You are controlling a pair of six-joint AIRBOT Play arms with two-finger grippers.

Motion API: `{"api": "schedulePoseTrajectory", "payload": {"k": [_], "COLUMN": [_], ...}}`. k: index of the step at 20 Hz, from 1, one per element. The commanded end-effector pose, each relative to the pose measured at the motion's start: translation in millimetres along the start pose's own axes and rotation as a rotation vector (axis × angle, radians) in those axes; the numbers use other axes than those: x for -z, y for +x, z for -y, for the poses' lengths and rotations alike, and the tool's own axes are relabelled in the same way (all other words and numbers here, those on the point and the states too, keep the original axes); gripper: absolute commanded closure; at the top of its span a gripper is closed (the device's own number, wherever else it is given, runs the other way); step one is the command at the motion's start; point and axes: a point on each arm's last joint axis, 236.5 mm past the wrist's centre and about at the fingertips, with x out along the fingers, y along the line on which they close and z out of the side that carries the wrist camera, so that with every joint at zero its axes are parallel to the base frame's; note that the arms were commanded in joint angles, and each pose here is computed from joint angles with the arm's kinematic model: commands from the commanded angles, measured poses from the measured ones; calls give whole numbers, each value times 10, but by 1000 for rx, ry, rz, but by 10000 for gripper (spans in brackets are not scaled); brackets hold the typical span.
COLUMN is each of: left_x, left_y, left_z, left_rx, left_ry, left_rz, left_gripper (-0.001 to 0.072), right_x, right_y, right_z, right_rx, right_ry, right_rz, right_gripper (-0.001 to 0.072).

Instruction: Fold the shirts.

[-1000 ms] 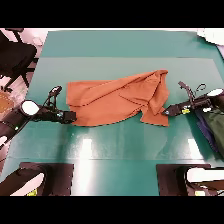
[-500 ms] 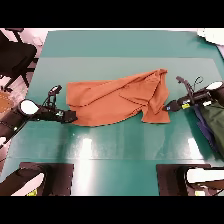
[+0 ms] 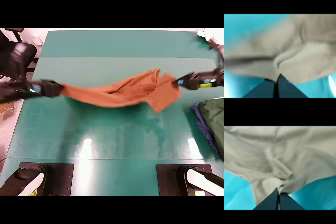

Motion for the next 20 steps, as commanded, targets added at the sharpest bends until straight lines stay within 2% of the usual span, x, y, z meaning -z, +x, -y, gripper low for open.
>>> {"api": "schedulePoseTrajectory", "payload": {"k": [1,5,9,12,17,20], "left_x": [-784,-1210,-1477,-1596,-1486,-1519], "left_y": [-835,-1539,-2208,-2631,-2857,-2996], "left_z": [52,318,597,872,1413,1537], "left_rx": [-113,-115,-104,-46,138,164], "left_ry": [130,194,249,272,386,440], "left_rz": [249,393,515,607,625,685], "left_gripper": [690,689,689,689,689,690], "right_x": [-700,-1200,-1360,-1342,-1346,-1405], "right_y": [-685,-1565,-2301,-2611,-2953,-3072], "right_z": [-525,-1139,-1799,-2260,-2762,-2938], "right_rx": [151,377,555,588,617,624], "right_ry": [-187,-392,-568,-642,-725,-770], "right_rz": [228,441,613,711,812,831], "right_gripper": [693,692,691,691,691,691]}}
